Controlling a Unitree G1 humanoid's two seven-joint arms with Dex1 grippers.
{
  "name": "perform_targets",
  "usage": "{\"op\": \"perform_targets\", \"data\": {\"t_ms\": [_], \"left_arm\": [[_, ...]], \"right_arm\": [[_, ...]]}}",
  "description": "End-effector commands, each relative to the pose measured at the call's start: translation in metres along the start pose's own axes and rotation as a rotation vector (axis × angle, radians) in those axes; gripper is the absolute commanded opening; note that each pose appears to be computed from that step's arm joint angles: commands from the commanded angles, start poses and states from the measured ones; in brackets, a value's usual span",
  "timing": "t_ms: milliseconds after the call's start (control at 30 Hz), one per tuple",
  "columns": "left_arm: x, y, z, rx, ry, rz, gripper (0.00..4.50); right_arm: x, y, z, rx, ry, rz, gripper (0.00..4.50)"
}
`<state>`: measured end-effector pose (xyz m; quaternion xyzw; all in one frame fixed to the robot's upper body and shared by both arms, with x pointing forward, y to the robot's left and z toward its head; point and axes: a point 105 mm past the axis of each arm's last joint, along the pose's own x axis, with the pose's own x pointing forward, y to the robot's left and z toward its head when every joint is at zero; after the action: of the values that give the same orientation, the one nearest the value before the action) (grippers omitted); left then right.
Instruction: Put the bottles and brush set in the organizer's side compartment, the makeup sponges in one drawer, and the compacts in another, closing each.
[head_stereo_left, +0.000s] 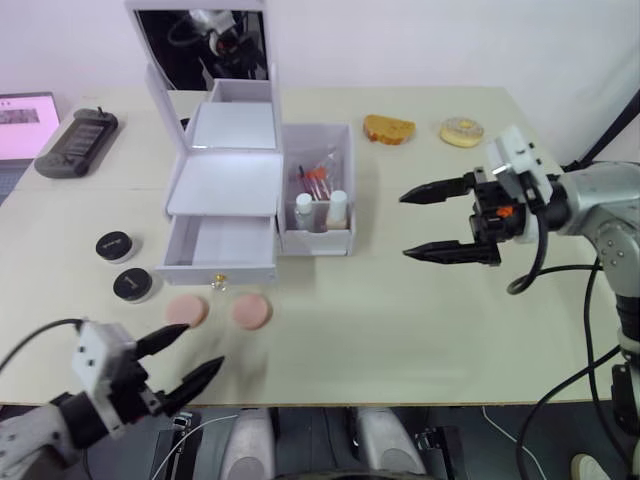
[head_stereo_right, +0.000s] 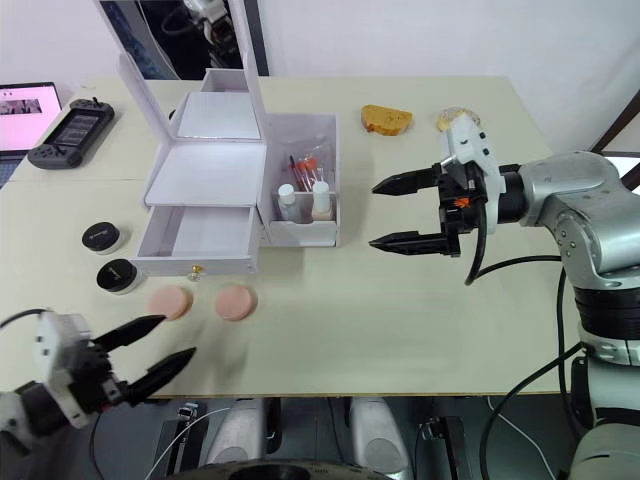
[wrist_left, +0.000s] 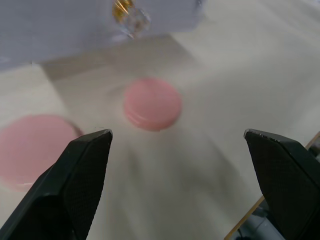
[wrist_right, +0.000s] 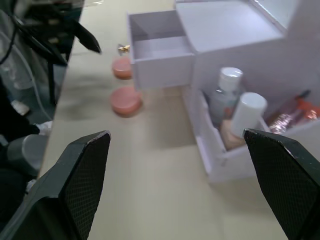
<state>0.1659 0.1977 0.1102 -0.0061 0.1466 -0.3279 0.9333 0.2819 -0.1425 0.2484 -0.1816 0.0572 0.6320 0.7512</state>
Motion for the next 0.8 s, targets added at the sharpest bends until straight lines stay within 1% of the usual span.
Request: {"op": "perform_targets", "data": {"t_ms": [33,67,167,200,267,467,667,800], "left_arm": [[0.015,-0.001,-0.004,0.017,-0.016,0.02,4.47],[0.019,0.001,-0.004,0.002,-0.033,0.033,4.47],[0.036,0.005,-0.012,-0.04,-0.002,0.079,4.47],[0.042,0.002,-0.014,-0.035,0.016,0.072,4.47],[0.049,0.004,-0.015,-0.041,0.025,0.1,4.47],[0.061,0.012,-0.014,0.052,0.089,0.135,4.47],[0.073,0.01,-0.01,0.096,0.098,0.131,4.47],[0.078,0.008,-0.013,0.102,0.11,0.142,4.47]], "right_arm": [[-0.005,0.002,0.018,-0.059,-0.01,-0.032,4.5],[-0.005,0.003,0.018,-0.059,-0.009,-0.036,4.5],[-0.007,0.005,0.021,-0.062,0.005,-0.052,4.5],[-0.008,0.006,0.022,-0.064,0.007,-0.059,4.5],[-0.01,0.007,0.024,-0.065,0.008,-0.071,4.5],[-0.012,0.011,0.028,-0.066,0.005,-0.092,4.5],[-0.011,0.013,0.032,-0.069,0.005,-0.1,4.5],[-0.007,0.012,0.033,-0.071,0.004,-0.103,4.5]]}}
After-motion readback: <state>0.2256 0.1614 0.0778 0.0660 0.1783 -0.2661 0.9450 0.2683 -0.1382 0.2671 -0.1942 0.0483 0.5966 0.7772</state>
